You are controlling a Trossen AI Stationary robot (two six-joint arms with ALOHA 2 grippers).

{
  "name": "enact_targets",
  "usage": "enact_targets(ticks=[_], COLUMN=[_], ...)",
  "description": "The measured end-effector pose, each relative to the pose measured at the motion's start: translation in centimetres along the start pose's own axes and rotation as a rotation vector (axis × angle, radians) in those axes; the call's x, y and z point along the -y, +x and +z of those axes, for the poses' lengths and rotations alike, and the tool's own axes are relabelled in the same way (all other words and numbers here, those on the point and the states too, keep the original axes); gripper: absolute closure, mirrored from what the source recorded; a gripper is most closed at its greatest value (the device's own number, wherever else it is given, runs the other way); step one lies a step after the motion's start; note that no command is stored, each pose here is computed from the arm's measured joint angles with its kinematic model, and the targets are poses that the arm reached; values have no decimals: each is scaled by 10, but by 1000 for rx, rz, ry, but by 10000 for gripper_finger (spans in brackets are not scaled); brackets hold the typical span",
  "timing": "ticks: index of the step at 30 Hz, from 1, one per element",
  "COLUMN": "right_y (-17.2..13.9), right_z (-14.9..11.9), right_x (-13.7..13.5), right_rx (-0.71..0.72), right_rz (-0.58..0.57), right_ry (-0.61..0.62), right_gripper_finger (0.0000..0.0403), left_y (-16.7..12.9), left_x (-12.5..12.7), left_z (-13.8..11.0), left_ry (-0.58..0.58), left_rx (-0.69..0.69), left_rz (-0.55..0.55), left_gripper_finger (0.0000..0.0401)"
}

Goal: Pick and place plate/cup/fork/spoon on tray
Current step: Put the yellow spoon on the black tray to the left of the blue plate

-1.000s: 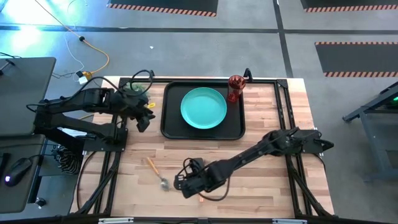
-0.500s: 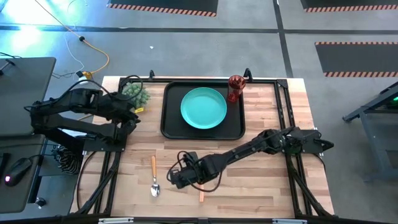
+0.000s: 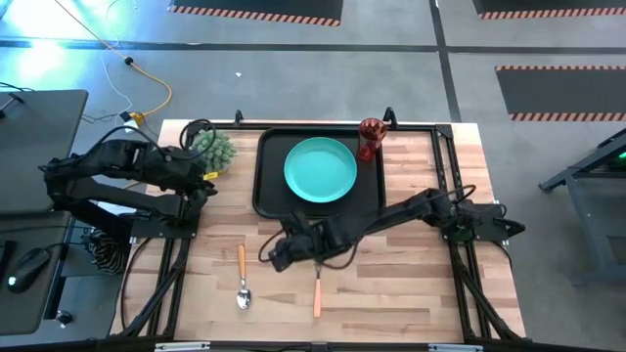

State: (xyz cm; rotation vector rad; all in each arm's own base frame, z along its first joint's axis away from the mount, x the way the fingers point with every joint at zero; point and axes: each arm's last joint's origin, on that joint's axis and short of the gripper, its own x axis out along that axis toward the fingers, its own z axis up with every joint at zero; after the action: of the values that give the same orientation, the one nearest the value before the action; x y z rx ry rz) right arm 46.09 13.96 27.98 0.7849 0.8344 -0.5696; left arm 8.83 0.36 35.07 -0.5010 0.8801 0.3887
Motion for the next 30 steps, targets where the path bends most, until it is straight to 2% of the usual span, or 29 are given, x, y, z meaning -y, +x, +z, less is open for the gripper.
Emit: enact_targets(ticks=[7, 14, 21, 25, 30], right_y=[-26, -62, -113, -147, -169], right_z=[30, 51, 75, 83, 75], right_x=[15, 43, 76, 102, 152], right_rx=[89, 98, 81, 135, 198], right_rz=[-62, -229, -340, -395, -372], right_ry=[-152, -290, -457, -489, -452], right_gripper_finger=[401, 402, 403, 403, 403], left_y=[0, 0, 1, 1, 1], left_x=[0, 1, 3, 4, 4], left_z=[1, 1, 7, 9, 11], left_ry=[10, 7, -98, -175, -248], left_rx=[6, 10, 71, 102, 141], left_rz=[-1, -3, -5, -6, 5], left_gripper_finger=[295, 295, 295, 295, 295])
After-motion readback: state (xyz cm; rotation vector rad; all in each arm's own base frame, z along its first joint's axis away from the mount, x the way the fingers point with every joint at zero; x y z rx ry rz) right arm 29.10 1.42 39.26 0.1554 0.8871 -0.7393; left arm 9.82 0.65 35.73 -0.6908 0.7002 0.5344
